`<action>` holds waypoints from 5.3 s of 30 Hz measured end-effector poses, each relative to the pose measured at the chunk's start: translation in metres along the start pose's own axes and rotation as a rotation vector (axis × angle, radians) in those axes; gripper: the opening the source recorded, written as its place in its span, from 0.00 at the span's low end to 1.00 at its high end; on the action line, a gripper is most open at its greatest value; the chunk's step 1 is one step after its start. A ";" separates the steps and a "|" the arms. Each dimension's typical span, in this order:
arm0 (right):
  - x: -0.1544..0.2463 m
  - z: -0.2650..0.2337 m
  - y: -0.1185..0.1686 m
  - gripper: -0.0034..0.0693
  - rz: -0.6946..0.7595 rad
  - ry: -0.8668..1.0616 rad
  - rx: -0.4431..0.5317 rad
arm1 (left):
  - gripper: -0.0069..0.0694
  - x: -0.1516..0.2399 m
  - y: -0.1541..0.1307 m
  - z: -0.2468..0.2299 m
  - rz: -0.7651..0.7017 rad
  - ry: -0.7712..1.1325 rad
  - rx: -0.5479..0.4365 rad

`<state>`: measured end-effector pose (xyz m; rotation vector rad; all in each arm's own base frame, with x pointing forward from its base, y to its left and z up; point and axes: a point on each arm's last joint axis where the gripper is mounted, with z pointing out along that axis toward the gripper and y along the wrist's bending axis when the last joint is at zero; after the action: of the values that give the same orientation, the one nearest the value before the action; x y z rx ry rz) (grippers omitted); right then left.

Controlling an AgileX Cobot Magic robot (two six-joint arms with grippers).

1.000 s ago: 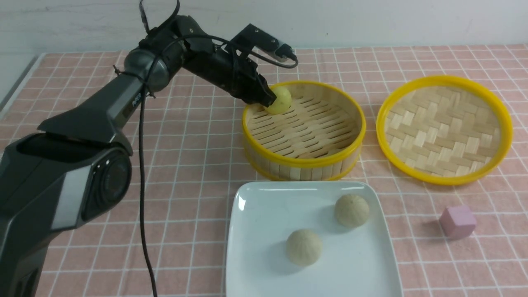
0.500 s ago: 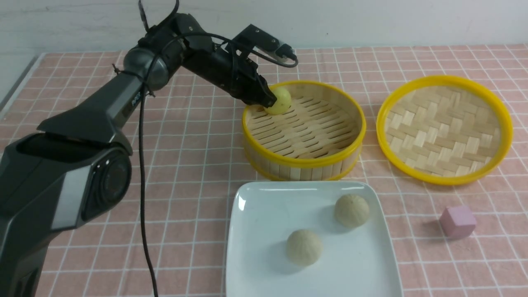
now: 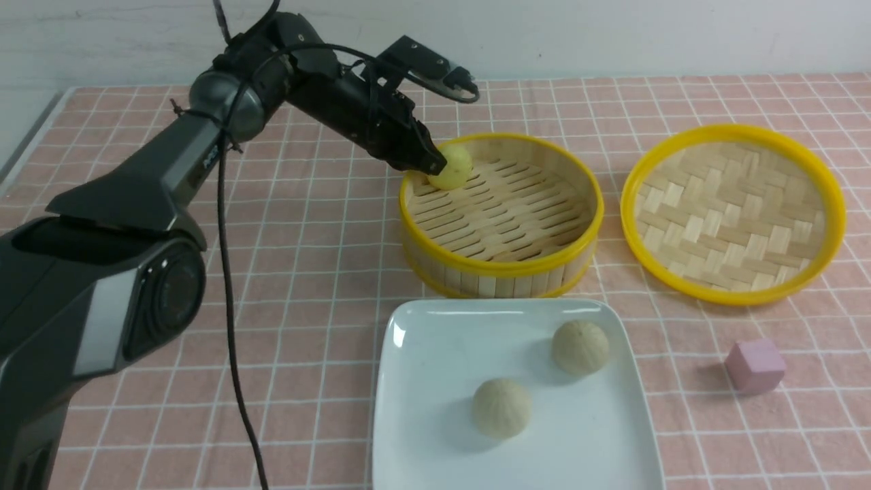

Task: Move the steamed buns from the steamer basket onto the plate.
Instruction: Use the left arm to put the steamed stuffed bun into the plate

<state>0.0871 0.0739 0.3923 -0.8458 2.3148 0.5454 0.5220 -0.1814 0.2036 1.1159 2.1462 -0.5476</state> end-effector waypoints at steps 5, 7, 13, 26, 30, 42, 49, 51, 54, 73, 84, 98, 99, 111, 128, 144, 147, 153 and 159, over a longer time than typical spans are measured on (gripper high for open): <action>0.000 0.000 0.000 0.65 0.000 0.000 0.000 | 0.11 -0.001 0.003 -0.013 -0.007 0.002 0.010; 0.000 0.000 0.000 0.65 0.000 0.000 0.001 | 0.11 -0.003 0.003 -0.018 -0.009 -0.004 0.014; 0.000 0.000 0.000 0.65 0.000 0.000 0.001 | 0.11 -0.016 -0.003 -0.035 -0.003 -0.040 0.029; 0.000 0.000 0.000 0.65 0.000 0.000 0.001 | 0.11 -0.048 -0.029 -0.093 0.078 -0.056 0.073; 0.000 0.000 0.000 0.65 0.000 0.000 0.001 | 0.11 -0.061 -0.038 -0.118 0.072 -0.082 0.048; 0.000 0.000 0.000 0.65 0.000 0.000 0.001 | 0.12 -0.068 -0.046 -0.131 -0.110 -0.083 0.028; 0.000 0.000 0.000 0.65 0.000 0.000 0.001 | 0.12 -0.061 -0.051 -0.116 -0.169 -0.018 0.033; 0.000 0.000 0.000 0.65 0.000 0.000 0.001 | 0.12 -0.052 -0.050 -0.106 -0.196 0.032 0.033; 0.000 0.000 0.000 0.65 0.000 0.000 0.001 | 0.12 -0.044 -0.050 -0.099 -0.224 0.069 0.042; 0.000 0.000 0.000 0.65 -0.001 0.001 0.004 | 0.12 -0.069 -0.119 -0.130 -0.235 0.109 0.013; 0.000 0.000 0.000 0.65 -0.001 0.001 0.004 | 0.12 -0.044 -0.125 -0.107 -0.350 0.214 0.064; 0.000 0.000 0.000 0.65 -0.008 0.001 0.004 | 0.12 -0.021 -0.157 -0.072 -0.398 0.321 0.192; 0.000 0.000 0.000 0.65 -0.012 0.001 0.004 | 0.12 -0.023 -0.164 -0.071 -0.385 0.331 0.185; 0.000 0.000 0.000 0.65 -0.023 0.001 0.004 | 0.12 -0.004 -0.185 -0.053 -0.346 0.465 0.136; 0.000 0.000 0.000 0.65 -0.023 0.001 0.004 | 0.13 0.019 -0.176 -0.040 -0.237 0.565 0.076; 0.000 0.000 0.000 0.65 -0.023 0.001 0.004 | 0.13 0.033 -0.172 -0.019 -0.241 0.611 0.091; 0.000 0.000 0.000 0.65 -0.023 0.001 0.004 | 0.13 0.033 -0.171 -0.018 -0.241 0.613 0.092; 0.000 0.000 0.000 0.65 -0.027 0.001 0.004 | 0.16 0.033 -0.171 -0.018 -0.241 0.613 0.092; 0.000 0.000 0.000 0.65 -0.027 0.001 0.004 | 0.27 0.034 -0.170 -0.018 -0.231 0.621 0.078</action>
<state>0.0873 0.0735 0.3922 -0.8740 2.3017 0.5282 0.3596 -0.2447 0.2034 1.1971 2.8358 -0.4218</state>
